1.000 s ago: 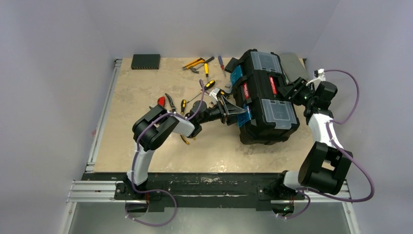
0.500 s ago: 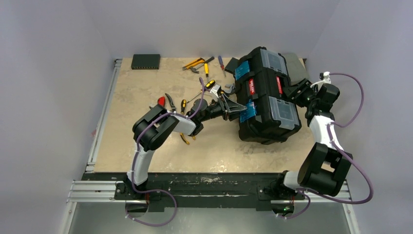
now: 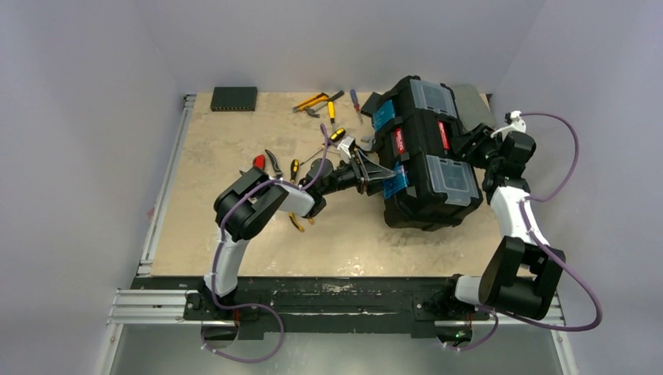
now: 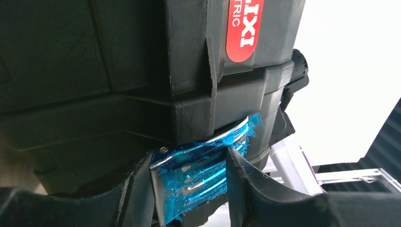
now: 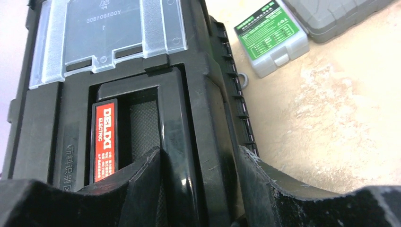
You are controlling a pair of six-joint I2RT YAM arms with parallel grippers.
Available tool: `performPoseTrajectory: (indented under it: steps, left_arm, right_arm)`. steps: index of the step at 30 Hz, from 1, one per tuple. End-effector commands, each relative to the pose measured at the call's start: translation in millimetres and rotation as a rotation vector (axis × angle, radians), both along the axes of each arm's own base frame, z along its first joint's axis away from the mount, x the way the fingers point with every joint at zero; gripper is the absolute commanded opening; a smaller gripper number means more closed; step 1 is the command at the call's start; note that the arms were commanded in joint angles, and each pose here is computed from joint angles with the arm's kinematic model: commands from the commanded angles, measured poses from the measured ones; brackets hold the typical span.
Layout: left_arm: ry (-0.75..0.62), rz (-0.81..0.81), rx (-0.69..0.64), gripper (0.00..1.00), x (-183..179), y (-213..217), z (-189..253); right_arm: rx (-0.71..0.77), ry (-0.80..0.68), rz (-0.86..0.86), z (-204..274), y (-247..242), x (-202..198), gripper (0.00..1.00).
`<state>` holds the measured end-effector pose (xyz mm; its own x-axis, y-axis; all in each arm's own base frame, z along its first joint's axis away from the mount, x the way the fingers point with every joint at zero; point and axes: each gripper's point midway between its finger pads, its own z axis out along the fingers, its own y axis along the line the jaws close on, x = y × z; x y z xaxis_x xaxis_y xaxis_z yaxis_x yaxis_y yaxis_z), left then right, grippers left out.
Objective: Pack the tool kit
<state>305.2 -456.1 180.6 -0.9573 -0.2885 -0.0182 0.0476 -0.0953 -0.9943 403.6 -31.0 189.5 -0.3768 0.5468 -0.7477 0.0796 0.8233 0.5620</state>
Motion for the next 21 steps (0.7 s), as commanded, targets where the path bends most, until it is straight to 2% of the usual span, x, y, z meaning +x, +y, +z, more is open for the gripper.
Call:
performPoseTrajectory:
  steps: [1,5,10,15,21]
  left_arm:
    - [-0.148,-0.034,-0.153,0.39,-21,-17,60]
    - [-0.159,-0.039,-0.121,0.32,-22,-19,54]
    - [-0.152,-0.036,-0.106,0.31,-20,-20,48]
    - [-0.150,-0.037,-0.108,0.25,-19,-21,48]
    - [-0.159,-0.033,-0.105,0.22,-19,-20,52]
  right_arm:
    - [0.139,0.415,0.101,-93,70,-56,0.21]
    - [0.090,0.429,0.114,-97,80,-59,0.21]
    - [0.039,0.446,0.119,-103,86,-63,0.21]
    - [-0.009,0.455,0.139,-106,98,-64,0.21]
    - [-0.125,0.473,0.165,-108,117,-66,0.21]
